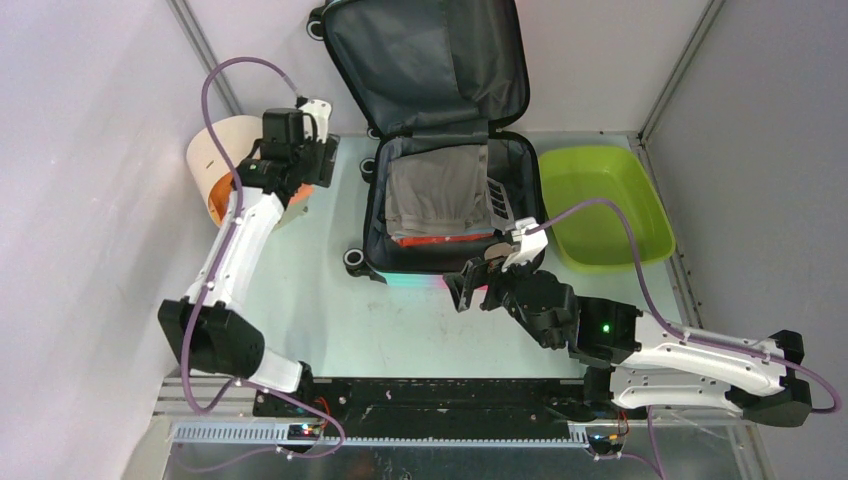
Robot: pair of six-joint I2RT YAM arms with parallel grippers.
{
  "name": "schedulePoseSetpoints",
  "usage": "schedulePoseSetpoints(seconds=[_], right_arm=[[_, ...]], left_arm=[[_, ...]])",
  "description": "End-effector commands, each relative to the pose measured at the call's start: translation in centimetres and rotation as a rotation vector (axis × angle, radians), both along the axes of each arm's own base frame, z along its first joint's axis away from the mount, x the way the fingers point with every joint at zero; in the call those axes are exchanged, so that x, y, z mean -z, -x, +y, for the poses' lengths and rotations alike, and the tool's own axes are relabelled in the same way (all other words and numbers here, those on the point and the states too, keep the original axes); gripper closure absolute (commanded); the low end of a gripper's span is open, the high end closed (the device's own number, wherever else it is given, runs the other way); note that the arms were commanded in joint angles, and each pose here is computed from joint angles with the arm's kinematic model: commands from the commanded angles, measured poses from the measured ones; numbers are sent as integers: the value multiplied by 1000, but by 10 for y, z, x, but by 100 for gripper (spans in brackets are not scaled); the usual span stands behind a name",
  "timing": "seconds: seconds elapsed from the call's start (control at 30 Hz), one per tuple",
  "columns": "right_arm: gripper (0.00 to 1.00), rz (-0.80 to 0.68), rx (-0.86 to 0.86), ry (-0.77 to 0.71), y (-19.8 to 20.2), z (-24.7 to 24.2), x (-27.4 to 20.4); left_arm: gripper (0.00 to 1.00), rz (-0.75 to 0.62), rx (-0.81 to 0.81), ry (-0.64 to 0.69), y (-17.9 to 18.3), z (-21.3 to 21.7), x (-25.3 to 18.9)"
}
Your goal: Open, take out, and arrange the luggage
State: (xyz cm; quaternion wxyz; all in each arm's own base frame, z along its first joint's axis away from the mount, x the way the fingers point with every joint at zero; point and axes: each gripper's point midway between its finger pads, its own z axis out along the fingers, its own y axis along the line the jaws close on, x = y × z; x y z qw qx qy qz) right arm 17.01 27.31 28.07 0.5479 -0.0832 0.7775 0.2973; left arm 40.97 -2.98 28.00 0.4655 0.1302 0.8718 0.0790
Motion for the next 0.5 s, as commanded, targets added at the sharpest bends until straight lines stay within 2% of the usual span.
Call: schedulePoseSetpoints(seconds=[0.0, 0.1, 0.23, 0.33, 0.37, 0.47], right_arm=[[1, -19, 42, 9, -4, -9, -3], [1, -19, 46, 18, -6, -9, -1], [0, -18, 45, 26, -6, -8, 1], [0, -15, 43, 29, -6, -6, 3], [0, -14, 42, 30, -6, -6, 3], [1, -12, 35, 24, -6, -2, 3]], left_arm=[[31, -45, 41, 99, -16, -21, -13], [31, -21, 71, 116, -5, -26, -4], [32, 7, -10, 131, 26, -14, 16], [32, -54, -11, 134, 46, -9, 15], [32, -39, -15, 121, 52, -6, 27], [32, -73, -78, 74, 62, 12, 30]])
